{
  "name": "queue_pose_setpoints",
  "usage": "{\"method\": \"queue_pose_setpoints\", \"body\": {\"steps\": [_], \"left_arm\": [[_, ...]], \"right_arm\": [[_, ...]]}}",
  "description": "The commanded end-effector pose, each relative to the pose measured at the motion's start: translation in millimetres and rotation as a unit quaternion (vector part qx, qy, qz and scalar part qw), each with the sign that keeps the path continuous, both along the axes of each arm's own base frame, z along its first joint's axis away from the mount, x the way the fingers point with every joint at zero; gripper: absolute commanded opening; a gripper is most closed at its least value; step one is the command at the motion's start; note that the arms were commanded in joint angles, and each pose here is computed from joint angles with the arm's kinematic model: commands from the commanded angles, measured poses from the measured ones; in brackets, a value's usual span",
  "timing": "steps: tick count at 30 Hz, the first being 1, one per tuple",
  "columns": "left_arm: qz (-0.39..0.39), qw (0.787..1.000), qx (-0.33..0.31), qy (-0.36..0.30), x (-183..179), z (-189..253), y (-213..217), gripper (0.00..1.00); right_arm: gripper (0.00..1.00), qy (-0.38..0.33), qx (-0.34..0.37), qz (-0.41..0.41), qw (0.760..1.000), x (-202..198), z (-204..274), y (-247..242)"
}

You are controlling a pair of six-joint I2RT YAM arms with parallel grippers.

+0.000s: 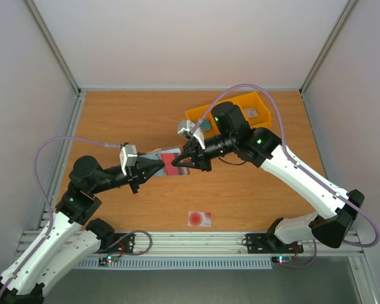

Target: Take the credit cards out of the card holder

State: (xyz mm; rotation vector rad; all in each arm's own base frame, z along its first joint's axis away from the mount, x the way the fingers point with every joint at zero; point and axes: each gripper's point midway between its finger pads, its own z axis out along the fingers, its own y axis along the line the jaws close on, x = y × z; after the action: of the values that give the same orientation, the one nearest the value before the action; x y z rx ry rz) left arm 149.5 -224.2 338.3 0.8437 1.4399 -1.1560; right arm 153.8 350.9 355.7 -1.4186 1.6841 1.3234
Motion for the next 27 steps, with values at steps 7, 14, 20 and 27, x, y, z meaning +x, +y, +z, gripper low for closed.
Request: {"method": "queue_pose_setpoints", "body": {"steps": [7, 14, 20, 27], "left_arm": [[-0.013, 0.987, 0.046, 0.156, -2, -61, -6, 0.00], [0.026, 0.939, 0.054, 0.339, 8, -158, -6, 0.00], [0.041, 0.912, 0.067, 0.402, 20, -189, -11, 0.00], [0.076, 0.873, 0.087, 0.475, 43, -236, -9, 0.00]], "right_arm": [[0.10, 0.032, 0.074, 0.057, 0.995, -20, -1, 4], [0.13, 0.161, -0.010, -0.021, 0.987, -2, -108, 6], [0.18, 0.217, 0.006, -0.070, 0.974, 30, -151, -1], [0.26, 0.284, -0.031, -0.114, 0.952, 50, -220, -22]]}}
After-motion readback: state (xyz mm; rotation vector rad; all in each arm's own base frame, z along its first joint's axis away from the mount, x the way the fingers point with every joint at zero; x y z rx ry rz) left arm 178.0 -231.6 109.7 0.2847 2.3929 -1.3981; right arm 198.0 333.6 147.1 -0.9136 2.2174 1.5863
